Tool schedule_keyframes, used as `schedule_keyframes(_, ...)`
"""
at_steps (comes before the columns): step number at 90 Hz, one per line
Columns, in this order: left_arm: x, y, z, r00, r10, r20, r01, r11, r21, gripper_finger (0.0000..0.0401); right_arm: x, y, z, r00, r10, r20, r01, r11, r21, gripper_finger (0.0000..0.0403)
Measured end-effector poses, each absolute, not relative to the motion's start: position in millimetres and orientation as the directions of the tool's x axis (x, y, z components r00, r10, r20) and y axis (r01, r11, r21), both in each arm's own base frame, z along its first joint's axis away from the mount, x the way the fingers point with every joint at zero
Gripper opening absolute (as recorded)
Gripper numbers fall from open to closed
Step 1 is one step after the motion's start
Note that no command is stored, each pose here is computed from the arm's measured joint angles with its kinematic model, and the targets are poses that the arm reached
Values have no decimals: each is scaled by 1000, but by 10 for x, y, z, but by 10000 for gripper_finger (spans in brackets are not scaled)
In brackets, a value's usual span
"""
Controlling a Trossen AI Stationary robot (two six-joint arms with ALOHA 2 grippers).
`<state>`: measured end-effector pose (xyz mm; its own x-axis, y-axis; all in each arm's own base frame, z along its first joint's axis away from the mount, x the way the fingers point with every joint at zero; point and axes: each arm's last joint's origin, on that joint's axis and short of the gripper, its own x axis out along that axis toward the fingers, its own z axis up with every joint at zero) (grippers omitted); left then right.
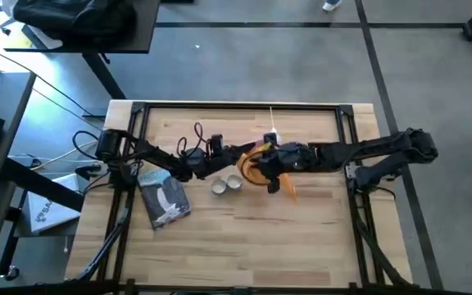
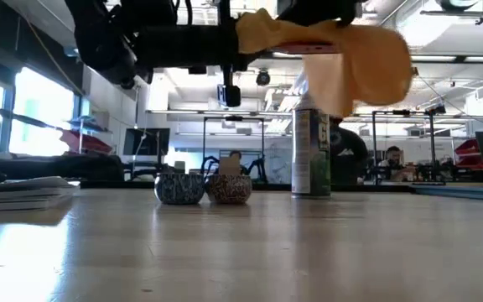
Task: Apply microfiber cloth
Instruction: Wipe the cellphone with the microfiber cloth
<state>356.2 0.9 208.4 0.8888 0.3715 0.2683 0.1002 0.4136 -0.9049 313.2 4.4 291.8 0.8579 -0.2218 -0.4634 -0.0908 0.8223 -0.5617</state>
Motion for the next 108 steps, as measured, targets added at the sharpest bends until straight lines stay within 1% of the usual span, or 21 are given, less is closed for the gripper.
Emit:
schedule_keyframes(9,3563,10,2079,888,376,263,95,410,-907,12,3145,-30,2934,866,-231,-442,-89,801,-592,0)
schedule_keyframes(18,3562,15,2083,893,359,271,108,414,-904,12,3147,-31,2933,877,-171,-449,-137,806,-575,0)
schedule_keyframes(33,3566,34,2083,912,302,277,140,406,-903,12,3131,99,2902,870,-37,-491,-217,867,-449,0)
schedule_keyframes(41,3563,81,2088,906,315,283,148,390,-909,12,3112,215,2873,855,-3,-518,-232,892,-387,0)
schedule_keyframes(50,3555,133,2106,893,337,300,164,377,-912,12,3086,365,2846,840,45,-540,-270,899,-345,0)
schedule_keyframes(70,3532,194,2167,863,360,355,214,378,-901,12,3020,666,2815,815,120,-567,-312,915,-255,0)
schedule_keyframes(81,3530,190,2186,860,355,368,226,382,-896,12,2986,811,2875,826,160,-541,-338,908,-248,0)
schedule_keyframes(90,3525,188,2213,854,354,382,237,389,-890,12,2937,897,3069,838,191,-512,-377,880,-288,0)
schedule_keyframes(94,3525,189,2211,854,357,379,232,391,-891,12,2898,916,3179,842,182,-508,-378,871,-315,0)
schedule_keyframes(97,3527,189,2206,856,357,374,227,391,-892,12,2869,917,3265,850,148,-506,-357,867,-346,0)
schedule_keyframes(102,3529,189,2199,858,358,369,220,392,-893,12,2825,911,3374,854,57,-518,-305,860,-408,0)
schedule_keyframes(108,3529,180,2201,858,355,371,223,392,-892,12,2798,867,3467,848,-82,-523,-226,837,-498,0)
